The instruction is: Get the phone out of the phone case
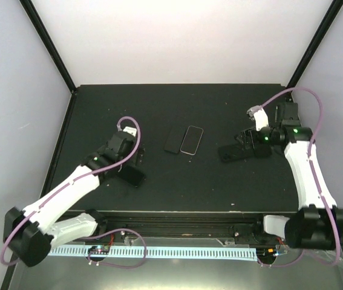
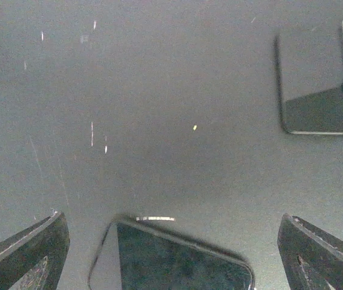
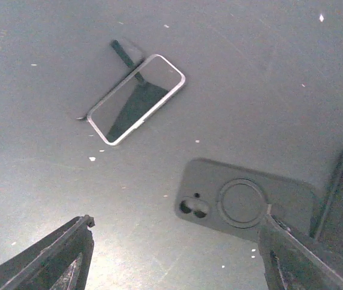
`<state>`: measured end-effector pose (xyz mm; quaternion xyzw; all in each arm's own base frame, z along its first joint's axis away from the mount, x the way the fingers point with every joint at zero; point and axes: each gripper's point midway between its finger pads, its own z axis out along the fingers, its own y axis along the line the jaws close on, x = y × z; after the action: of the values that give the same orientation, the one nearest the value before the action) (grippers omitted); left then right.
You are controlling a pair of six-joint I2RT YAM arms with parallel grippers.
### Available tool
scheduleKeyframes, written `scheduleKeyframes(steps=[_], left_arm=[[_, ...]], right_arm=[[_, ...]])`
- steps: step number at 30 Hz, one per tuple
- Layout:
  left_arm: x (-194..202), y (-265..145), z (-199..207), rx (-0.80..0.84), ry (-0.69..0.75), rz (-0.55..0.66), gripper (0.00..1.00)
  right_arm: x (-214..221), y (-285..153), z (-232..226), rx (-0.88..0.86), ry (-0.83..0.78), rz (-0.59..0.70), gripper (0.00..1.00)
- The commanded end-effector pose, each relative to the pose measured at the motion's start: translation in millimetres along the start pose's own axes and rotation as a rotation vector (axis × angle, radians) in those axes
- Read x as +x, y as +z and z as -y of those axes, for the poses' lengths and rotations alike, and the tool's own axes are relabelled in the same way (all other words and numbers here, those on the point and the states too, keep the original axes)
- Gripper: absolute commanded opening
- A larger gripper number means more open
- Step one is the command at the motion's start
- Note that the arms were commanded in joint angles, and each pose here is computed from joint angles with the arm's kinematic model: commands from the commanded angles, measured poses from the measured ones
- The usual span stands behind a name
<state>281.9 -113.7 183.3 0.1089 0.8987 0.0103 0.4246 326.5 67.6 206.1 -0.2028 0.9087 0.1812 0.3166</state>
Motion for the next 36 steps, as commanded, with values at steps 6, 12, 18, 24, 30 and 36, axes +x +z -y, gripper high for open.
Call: scheduleKeyframes(steps=[6, 12, 18, 24, 30, 36], left_arm=[[55.2, 24.4, -14.1, -0.133, -0.437, -0.297, 0.99], [77.8, 38.0, -23.7, -0.206, -0.616, -0.356, 0.99], [111.0, 54.8, -31.5, -0.383, -0.721, -0.592, 0.99], [132.7, 82.3, -16.9, -0.388, -0.832, -0.654, 0.99], [142.4, 95.4, -11.7, -0.441, -0.903, -0.699, 0.99], [154.6, 100.5, -1.5, -0.439, -0.945, -0.757, 0.99]], right_arm=[[23.1, -23.9, -56.4, -0.143, -0.110, 0.192, 0.75], [21.4, -24.1, -56.2, -0.150, -0.103, 0.177, 0.75], [28.1, -20.0, -61.8, -0.193, -0.100, 0.158, 0.75], [30.7, -23.1, -67.5, -0.211, -0.110, 0.166, 0.75], [31.3, -27.6, -71.9, -0.215, -0.125, 0.182, 0.75], [31.2, -30.2, -70.9, -0.198, -0.136, 0.182, 0.75]])
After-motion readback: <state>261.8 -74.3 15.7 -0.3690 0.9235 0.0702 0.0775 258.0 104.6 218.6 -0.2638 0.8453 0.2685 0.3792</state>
